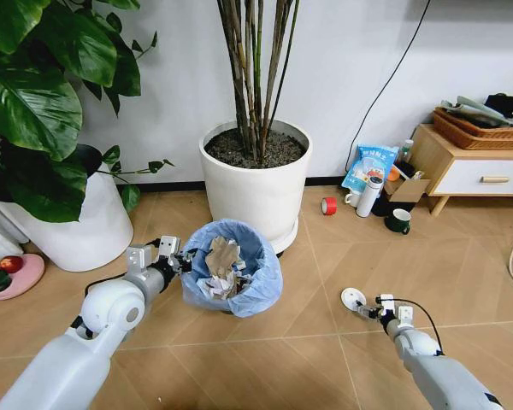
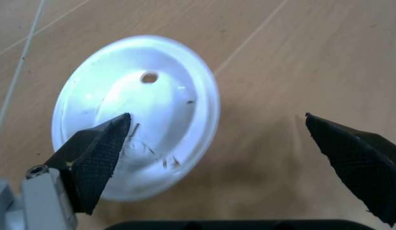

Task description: Pick up the trash bin and place the garbage on the floor into it.

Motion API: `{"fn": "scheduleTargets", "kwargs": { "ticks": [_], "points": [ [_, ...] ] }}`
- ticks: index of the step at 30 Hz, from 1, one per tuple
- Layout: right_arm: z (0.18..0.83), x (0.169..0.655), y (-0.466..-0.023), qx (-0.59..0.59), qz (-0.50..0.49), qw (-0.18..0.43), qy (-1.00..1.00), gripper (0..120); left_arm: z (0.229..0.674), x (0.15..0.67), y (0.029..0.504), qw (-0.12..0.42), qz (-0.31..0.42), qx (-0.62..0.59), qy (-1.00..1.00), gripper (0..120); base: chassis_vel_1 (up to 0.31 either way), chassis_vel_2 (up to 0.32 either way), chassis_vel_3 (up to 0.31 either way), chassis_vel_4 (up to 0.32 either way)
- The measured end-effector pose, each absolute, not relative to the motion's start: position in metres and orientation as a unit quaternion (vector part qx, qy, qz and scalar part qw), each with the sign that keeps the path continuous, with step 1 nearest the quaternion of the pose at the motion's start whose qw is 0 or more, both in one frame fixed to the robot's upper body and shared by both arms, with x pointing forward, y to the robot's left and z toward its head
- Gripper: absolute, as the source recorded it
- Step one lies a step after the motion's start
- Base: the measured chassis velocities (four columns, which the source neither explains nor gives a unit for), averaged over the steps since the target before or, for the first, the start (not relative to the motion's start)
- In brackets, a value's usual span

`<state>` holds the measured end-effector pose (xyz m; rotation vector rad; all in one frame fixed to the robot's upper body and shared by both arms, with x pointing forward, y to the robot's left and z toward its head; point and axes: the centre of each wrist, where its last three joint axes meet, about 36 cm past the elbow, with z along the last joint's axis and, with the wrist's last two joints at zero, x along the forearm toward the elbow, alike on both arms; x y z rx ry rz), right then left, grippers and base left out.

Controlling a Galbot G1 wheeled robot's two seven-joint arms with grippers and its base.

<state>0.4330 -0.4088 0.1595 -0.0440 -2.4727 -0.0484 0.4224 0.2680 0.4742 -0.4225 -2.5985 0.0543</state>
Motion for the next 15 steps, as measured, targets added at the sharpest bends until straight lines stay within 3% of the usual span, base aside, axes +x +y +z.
{"fn": "scheduleTargets", "kwargs": {
  "ticks": [8,15],
  "points": [
    [0.151,0.443,-0.397,-0.023,-0.031,0.327,-0.944,94,0.473,0.423,0.268,0.252,0.020,-0.155,-0.955,0,0.000,0.000,0.000,0.000],
    [0.150,0.443,-0.396,-0.026,-0.033,0.326,-0.944,73,0.473,0.426,0.268,0.251,0.019,-0.155,-0.955,0,0.000,0.000,0.000,0.000]
  ]
}}
